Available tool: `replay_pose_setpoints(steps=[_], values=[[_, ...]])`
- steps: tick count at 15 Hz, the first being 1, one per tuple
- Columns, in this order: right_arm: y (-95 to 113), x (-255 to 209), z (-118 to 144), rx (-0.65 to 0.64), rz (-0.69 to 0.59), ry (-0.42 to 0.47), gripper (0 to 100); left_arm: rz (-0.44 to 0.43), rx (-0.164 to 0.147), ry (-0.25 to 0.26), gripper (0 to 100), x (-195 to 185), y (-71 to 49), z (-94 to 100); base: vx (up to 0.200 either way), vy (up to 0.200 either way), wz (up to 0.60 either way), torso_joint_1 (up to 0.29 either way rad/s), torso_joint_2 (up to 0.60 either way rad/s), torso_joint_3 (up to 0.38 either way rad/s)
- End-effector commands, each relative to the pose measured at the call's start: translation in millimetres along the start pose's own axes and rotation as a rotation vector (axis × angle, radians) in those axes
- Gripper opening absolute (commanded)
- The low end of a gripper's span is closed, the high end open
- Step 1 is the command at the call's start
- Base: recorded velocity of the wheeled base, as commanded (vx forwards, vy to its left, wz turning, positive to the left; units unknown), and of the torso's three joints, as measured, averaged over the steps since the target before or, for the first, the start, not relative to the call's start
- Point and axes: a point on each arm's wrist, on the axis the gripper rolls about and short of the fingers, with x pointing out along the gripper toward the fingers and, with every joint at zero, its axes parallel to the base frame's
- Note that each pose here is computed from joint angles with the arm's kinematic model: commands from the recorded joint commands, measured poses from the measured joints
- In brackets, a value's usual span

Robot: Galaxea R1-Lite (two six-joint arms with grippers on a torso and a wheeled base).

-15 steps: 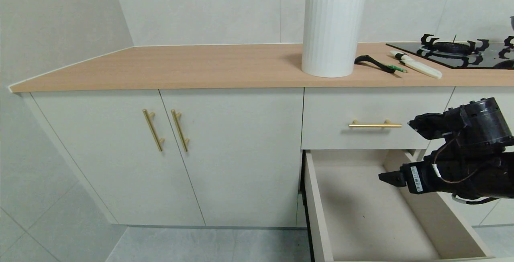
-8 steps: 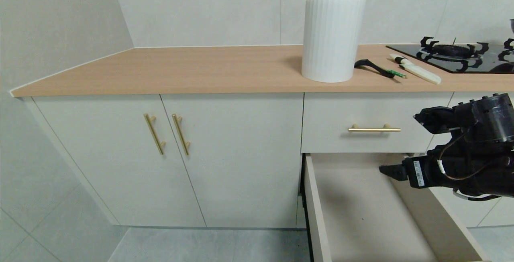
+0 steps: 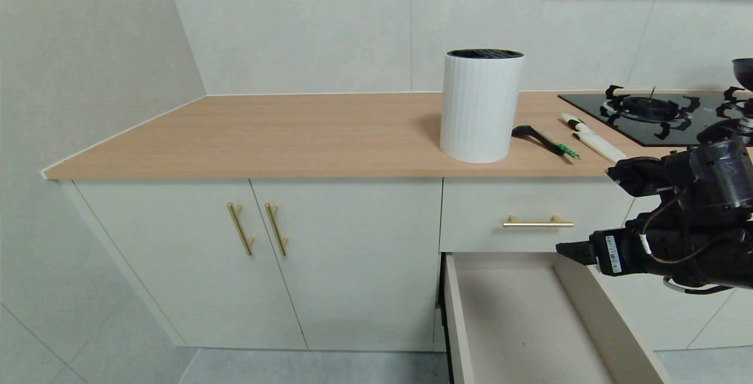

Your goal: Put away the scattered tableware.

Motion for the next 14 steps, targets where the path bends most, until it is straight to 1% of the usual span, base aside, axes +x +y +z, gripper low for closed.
replay_pose_setpoints(steps=[1, 8, 10, 13, 14], values=[[0.0, 0.6, -0.1, 0.0, 0.0, 0.001, 100, 0.0, 0.0, 0.001, 100, 0.1, 0.0, 0.0, 0.0, 0.0, 0.0, 0.178, -0.48, -0.281], [0.1, 2.9, -1.2, -0.004, -0.027, 0.007, 100, 0.0, 0.0, 0.001, 100, 0.1, 0.0, 0.0, 0.0, 0.0, 0.0, 0.21, -0.49, -0.281], [0.0, 2.4, -0.9, -0.008, -0.027, 0.004, 100, 0.0, 0.0, 0.001, 100, 0.1, 0.0, 0.0, 0.0, 0.0, 0.0, 0.097, -0.23, -0.127], [-1.7, 3.9, 1.8, -0.002, -0.034, 0.0, 100, 0.001, 0.0, 0.001, 100, 0.1, 0.0, 0.0, 0.0, 0.0, 0.0, 0.024, -0.05, -0.029], [-5.8, 2.5, 7.2, 0.014, -0.044, -0.029, 100, 0.0, 0.0, 0.001, 100, 0.1, 0.0, 0.0, 0.0, 0.0, 0.0, 0.0, 0.0, 0.0]])
